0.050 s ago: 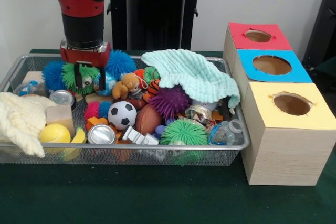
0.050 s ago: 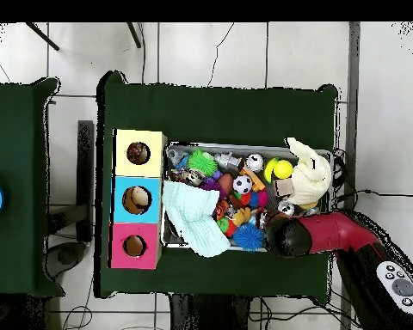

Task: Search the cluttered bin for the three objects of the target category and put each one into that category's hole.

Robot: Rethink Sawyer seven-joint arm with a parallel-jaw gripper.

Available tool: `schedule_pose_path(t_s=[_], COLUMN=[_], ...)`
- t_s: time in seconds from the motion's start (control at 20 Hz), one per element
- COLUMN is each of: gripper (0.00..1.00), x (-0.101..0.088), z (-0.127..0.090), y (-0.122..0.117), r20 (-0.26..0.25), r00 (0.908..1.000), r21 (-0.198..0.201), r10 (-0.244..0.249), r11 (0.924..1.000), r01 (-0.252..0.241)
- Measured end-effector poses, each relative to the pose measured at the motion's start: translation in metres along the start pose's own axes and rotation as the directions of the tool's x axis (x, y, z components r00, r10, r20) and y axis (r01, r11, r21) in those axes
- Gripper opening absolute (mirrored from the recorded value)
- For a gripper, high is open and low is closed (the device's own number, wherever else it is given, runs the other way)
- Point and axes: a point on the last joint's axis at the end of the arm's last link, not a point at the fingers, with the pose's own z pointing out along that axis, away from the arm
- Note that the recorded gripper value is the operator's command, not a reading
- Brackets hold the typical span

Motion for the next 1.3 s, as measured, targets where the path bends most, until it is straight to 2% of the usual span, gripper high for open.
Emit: schedule_pose_path(t_s=[0.25, 0.75, 0.85, 0.95, 1.25, 1.3], gripper=[1.00, 1.00, 1.00, 1.00, 1.00, 1.00], x=[0.005, 0.029, 0.033, 0.050, 0.082, 0.082], z=[-0.011, -0.033, -0.033, -0.031, -0.025, -0.026], y=[0.001, 0.005, 0.005, 0.009, 0.019, 0.019], r20=[0.004, 0.041, 0.034, 0.001, -0.057, -0.055], r00=[0.9999, 0.9984, 0.9986, 0.9991, 0.9970, 0.9971], r21=[0.007, 0.017, 0.020, 0.015, -0.004, -0.004], r10=[-0.011, -0.038, -0.039, -0.043, -0.051, -0.052], r11=[0.9999, 0.9992, 0.9991, 0.9990, 0.9987, 0.9987], r01=[0.011, 0.037, 0.039, 0.043, 0.051, 0.052])
